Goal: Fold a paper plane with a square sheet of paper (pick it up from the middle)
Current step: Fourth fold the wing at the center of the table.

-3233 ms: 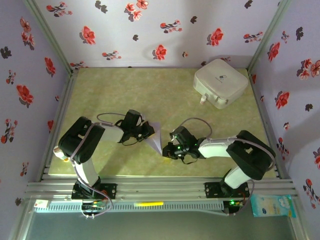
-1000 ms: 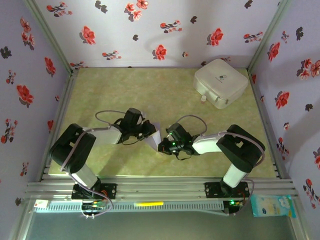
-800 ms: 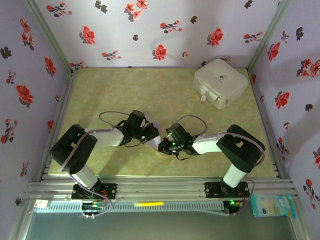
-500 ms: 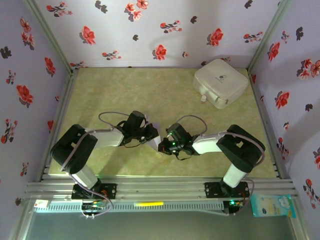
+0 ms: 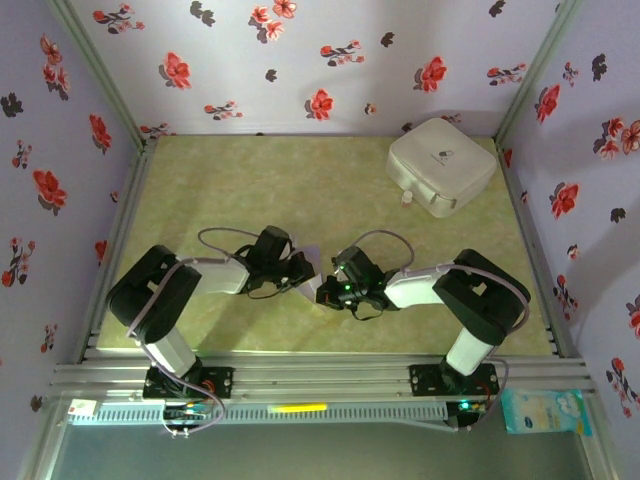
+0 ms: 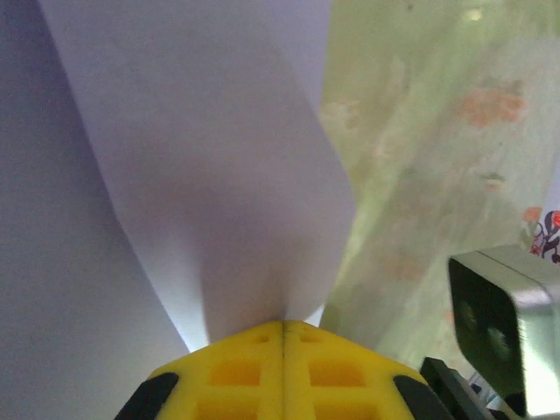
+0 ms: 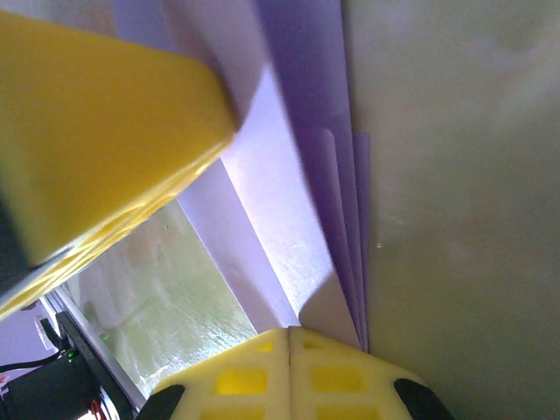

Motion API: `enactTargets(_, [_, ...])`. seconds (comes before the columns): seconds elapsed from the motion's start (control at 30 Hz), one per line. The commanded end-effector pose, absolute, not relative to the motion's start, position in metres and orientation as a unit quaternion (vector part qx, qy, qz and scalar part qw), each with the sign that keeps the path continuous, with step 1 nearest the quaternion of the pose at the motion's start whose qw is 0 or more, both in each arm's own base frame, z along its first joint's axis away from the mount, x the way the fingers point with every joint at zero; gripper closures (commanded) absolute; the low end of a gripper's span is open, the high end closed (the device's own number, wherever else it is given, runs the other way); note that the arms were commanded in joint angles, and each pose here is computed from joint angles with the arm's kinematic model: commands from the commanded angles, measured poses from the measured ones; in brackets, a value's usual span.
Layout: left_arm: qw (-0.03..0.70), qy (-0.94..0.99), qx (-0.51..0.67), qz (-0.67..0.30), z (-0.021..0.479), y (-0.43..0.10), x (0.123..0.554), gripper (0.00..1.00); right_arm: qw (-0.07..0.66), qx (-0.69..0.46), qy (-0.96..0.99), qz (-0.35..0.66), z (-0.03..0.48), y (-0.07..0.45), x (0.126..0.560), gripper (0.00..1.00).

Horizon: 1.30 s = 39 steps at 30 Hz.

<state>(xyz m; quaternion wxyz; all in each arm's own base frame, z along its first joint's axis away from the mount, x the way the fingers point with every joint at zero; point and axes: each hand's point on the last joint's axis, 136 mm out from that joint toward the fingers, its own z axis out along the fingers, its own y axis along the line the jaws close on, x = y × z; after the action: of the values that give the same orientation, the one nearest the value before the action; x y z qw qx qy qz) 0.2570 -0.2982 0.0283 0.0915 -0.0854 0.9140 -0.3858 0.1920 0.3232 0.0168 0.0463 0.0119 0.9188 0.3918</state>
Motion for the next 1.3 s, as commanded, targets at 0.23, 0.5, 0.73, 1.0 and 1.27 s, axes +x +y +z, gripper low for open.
enactTargets(0.23, [0.096, 0.920, -0.082, -0.372, 0.015, -0.295, 0.266, 0.96, 0.020, 0.028, 0.935, 0.352, -0.004, 0.302, 0.179, 0.98])
enactTargets(0.5, [0.079, 0.931, -0.087, -0.345, -0.001, -0.283, 0.257, 0.97, 0.031, 0.022, 0.926, 0.376, 0.015, 0.310, 0.183, 0.95])
enactTargets(0.73, [0.075, 0.935, -0.086, -0.336, -0.007, -0.276, 0.252, 0.98, 0.108, 0.027, 0.910, 0.398, 0.069, 0.290, 0.196, 0.94])
enactTargets(1.0, [0.076, 0.934, -0.087, -0.338, -0.007, -0.277, 0.253, 0.98, 0.122, 0.046, 0.903, 0.409, 0.084, 0.278, 0.208, 0.96])
enactTargets(1.27, [0.078, 0.931, -0.084, -0.347, -0.003, -0.281, 0.255, 0.98, 0.083, 0.021, 0.898, 0.432, 0.077, 0.315, 0.207, 0.96])
